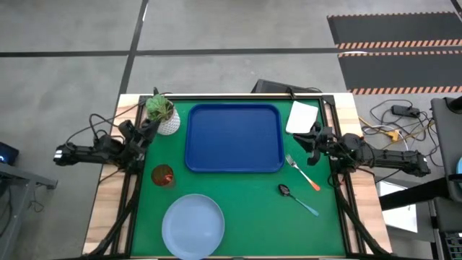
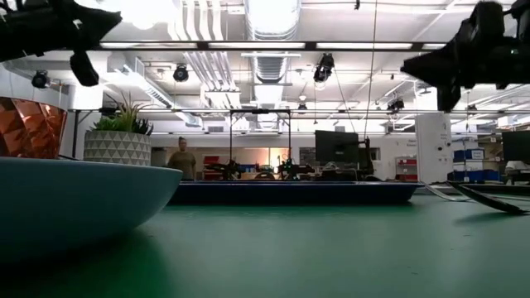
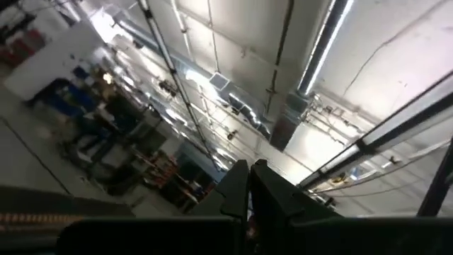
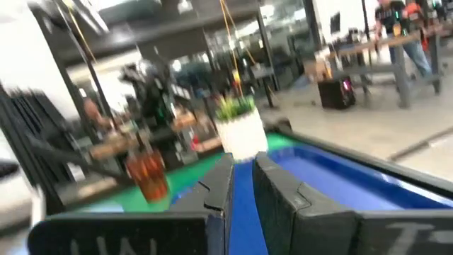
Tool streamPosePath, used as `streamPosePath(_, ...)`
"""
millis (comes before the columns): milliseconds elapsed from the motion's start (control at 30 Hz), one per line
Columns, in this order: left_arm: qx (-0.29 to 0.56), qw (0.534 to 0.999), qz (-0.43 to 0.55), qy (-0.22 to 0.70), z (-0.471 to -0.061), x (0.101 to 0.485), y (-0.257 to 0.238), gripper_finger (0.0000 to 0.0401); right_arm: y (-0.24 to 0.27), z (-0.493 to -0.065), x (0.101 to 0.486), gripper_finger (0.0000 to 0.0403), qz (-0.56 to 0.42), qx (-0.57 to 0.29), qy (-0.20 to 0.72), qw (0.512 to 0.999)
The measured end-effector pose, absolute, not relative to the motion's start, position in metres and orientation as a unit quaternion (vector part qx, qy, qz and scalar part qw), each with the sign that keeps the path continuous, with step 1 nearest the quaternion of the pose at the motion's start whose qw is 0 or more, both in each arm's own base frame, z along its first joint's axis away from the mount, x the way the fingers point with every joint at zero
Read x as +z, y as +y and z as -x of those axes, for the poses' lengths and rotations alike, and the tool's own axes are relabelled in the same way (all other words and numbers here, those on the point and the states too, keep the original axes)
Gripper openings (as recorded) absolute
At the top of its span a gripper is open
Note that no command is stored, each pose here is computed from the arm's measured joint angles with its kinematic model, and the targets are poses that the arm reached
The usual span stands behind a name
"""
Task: Pick and place plate/cup/fork/spoon on tray
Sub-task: Put the blue plate on the left of the blue tray
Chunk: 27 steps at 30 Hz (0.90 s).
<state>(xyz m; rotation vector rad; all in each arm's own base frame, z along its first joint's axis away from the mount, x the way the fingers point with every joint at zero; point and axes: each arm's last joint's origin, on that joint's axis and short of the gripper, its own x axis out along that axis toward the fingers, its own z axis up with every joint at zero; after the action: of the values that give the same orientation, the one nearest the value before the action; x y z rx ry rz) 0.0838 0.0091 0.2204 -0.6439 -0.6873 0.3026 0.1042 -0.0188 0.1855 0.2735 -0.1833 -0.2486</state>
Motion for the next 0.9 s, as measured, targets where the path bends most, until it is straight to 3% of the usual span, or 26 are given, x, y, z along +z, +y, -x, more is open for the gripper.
streamPosePath(133,0.099,0.894,0.324,-0.292,-0.094,0.221,0.006,0.0,-0.018,-0.102,0.196,0.0043,-0.123,-0.113,-0.145,0.975)
streamPosePath(400,0.044,0.909,0.318,-0.266,-0.117,0.267,0.001,0.0,-0.017,-0.096,0.214,0.0043,-0.058,-0.107,-0.231,0.965)
streamPosePath(900,0.032,0.943,0.318,-0.098,-0.218,0.323,-0.023,0.0,-0.017,-0.095,0.216,0.0043,-0.014,-0.116,-0.238,0.964)
